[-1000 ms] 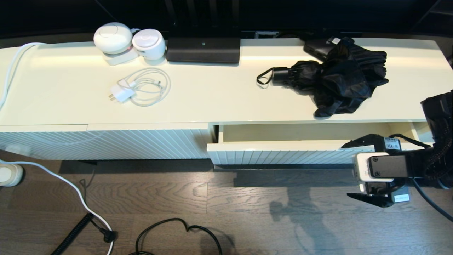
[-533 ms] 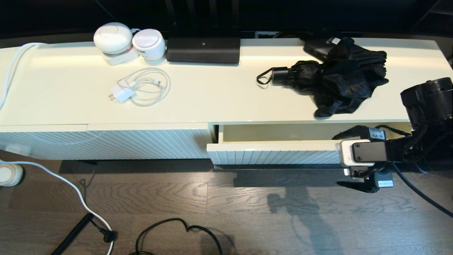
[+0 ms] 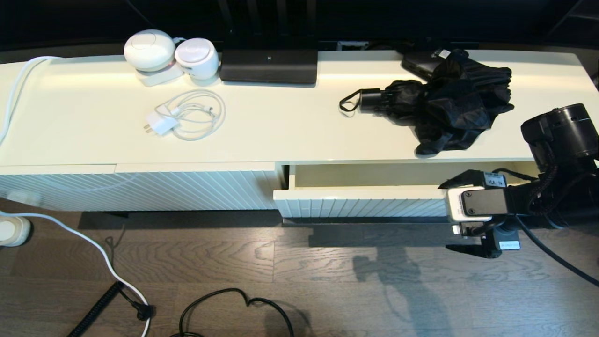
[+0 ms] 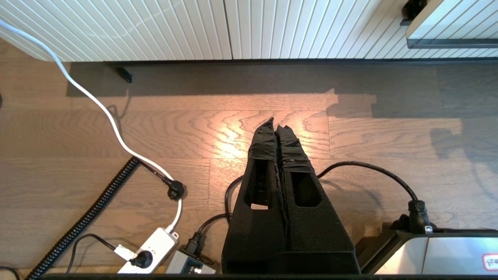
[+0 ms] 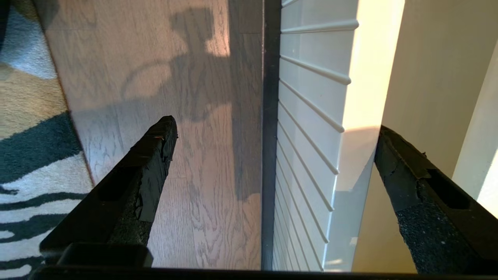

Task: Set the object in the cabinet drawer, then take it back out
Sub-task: Open the drawer

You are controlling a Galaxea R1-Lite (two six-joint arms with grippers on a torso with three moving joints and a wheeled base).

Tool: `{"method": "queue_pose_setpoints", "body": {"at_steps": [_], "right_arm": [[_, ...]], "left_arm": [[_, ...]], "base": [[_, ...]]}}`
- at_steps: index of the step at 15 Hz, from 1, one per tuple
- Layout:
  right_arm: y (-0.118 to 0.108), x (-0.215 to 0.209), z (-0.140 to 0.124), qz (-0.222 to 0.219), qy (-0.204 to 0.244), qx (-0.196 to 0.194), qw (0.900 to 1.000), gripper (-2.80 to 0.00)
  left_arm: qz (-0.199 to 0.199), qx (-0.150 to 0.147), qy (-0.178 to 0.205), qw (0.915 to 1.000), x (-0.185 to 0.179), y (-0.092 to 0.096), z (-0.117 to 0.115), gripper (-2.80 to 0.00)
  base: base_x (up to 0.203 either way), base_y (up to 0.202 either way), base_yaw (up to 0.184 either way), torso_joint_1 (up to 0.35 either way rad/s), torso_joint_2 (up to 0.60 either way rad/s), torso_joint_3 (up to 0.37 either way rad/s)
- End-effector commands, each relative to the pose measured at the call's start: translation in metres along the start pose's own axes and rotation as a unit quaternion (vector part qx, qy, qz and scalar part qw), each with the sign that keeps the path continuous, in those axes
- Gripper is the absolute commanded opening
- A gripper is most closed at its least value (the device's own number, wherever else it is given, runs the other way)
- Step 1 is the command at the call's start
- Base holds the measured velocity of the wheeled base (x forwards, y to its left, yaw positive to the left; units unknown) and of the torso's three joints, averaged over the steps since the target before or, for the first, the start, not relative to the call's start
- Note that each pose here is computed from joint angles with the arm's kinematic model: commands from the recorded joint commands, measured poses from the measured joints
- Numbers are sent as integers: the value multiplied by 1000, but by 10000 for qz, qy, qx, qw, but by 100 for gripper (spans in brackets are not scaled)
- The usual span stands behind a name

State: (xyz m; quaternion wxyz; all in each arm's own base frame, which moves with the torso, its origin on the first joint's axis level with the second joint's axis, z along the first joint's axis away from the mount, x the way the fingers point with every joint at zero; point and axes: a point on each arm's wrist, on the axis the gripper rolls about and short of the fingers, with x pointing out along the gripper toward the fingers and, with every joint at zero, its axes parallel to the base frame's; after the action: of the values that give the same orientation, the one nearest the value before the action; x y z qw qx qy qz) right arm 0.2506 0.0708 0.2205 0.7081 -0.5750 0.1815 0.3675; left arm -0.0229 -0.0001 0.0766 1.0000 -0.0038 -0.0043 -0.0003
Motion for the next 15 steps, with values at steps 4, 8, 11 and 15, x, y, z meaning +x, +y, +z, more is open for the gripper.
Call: {"method": "queue_pose_setpoints", "body": {"at_steps": [4, 8, 11, 15], "right_arm": [[9, -9, 1, 181, 9, -43, 9998, 0], [26, -8, -4, 419, 65, -20, 9991, 0], [34, -8, -6, 533, 94, -6, 9985, 0], [49, -9, -9, 706, 132, 8, 9974, 0]], "left_arm": [[-5, 0, -3, 10000, 0, 0, 0, -280], [-4, 0, -3, 10000, 0, 0, 0, -280], [-4, 0, -3, 10000, 0, 0, 0, -280], [3, 0, -3, 10000, 0, 0, 0, -280]], "base": [[0, 0, 0, 0, 0, 0], [0, 0, 0, 0, 0, 0], [0, 0, 0, 0, 0, 0], [0, 0, 0, 0, 0, 0]]}}
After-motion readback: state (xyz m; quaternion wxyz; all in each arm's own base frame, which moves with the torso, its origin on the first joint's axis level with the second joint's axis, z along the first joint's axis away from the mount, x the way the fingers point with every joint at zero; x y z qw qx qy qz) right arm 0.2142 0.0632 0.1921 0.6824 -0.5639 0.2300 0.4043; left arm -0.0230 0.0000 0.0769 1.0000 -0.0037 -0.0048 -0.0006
